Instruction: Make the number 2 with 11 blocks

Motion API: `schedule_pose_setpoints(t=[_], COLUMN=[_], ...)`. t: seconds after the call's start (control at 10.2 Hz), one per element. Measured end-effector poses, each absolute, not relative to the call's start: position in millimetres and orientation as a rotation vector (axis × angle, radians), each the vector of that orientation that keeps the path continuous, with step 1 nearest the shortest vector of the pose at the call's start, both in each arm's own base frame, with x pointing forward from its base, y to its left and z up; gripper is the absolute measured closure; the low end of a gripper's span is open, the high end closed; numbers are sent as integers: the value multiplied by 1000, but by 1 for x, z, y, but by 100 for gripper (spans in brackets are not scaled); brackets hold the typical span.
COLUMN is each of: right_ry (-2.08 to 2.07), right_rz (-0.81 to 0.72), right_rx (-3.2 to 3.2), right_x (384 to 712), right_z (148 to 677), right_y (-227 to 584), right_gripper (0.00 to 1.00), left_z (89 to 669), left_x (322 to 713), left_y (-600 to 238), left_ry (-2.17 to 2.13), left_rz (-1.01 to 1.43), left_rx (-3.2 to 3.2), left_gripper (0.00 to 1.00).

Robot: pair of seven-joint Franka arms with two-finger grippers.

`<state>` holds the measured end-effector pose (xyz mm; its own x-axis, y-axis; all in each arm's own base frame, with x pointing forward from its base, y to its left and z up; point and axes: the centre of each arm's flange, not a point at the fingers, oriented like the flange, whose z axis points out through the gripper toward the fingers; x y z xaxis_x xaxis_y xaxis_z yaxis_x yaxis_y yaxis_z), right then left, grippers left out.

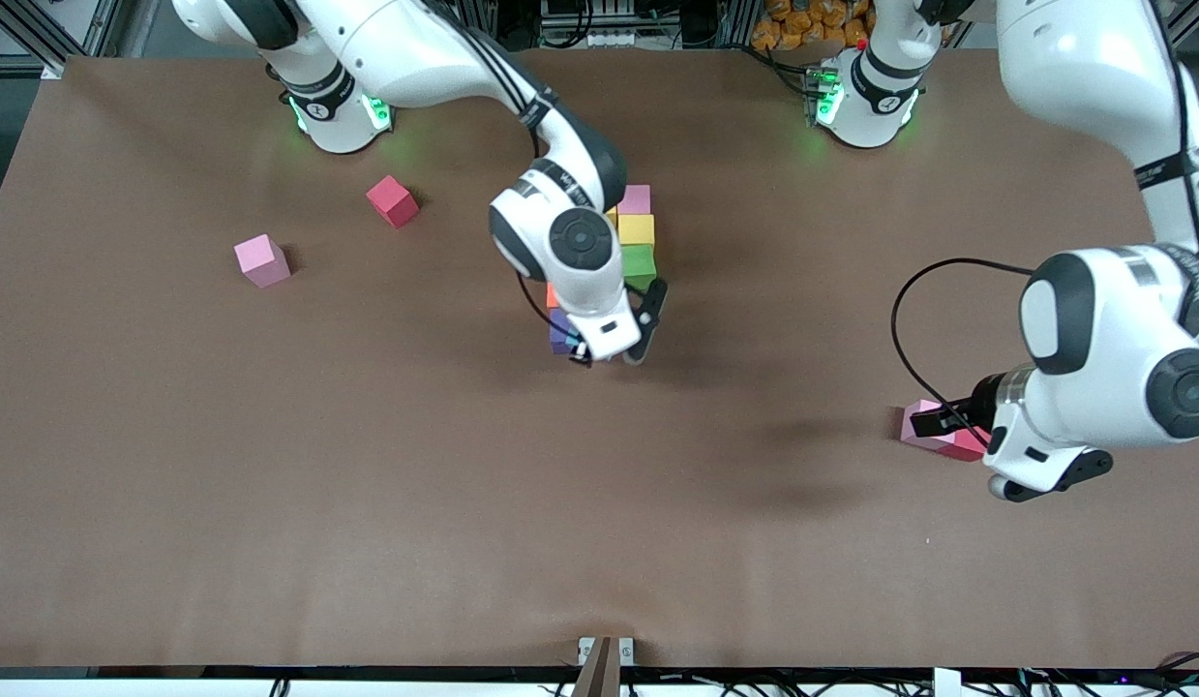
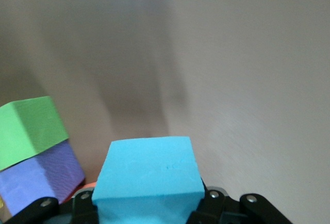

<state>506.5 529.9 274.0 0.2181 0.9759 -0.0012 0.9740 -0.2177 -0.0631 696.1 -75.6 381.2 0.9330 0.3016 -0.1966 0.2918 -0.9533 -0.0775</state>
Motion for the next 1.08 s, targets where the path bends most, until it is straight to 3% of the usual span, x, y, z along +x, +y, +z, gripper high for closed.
schedule_pose_setpoints(t=[0.39,0.59,1.08], right_ry=[-2131,-2163,-2212], right_rz=[64,80,100], right_rx=[-2201,-2177,-2143], right_x=[474,478,488], right_z=[247,235,219], right_y=[562,557,545], right_gripper=[41,41,41], left_z=[348,324,327], left_x=[699,697,698], left_y=[-54,-22,24], left_ry=[-475,-542,-556], left_rz=[331,338,291], left_rx=[-3004,-2990,-2916], left_gripper=[0,0,0])
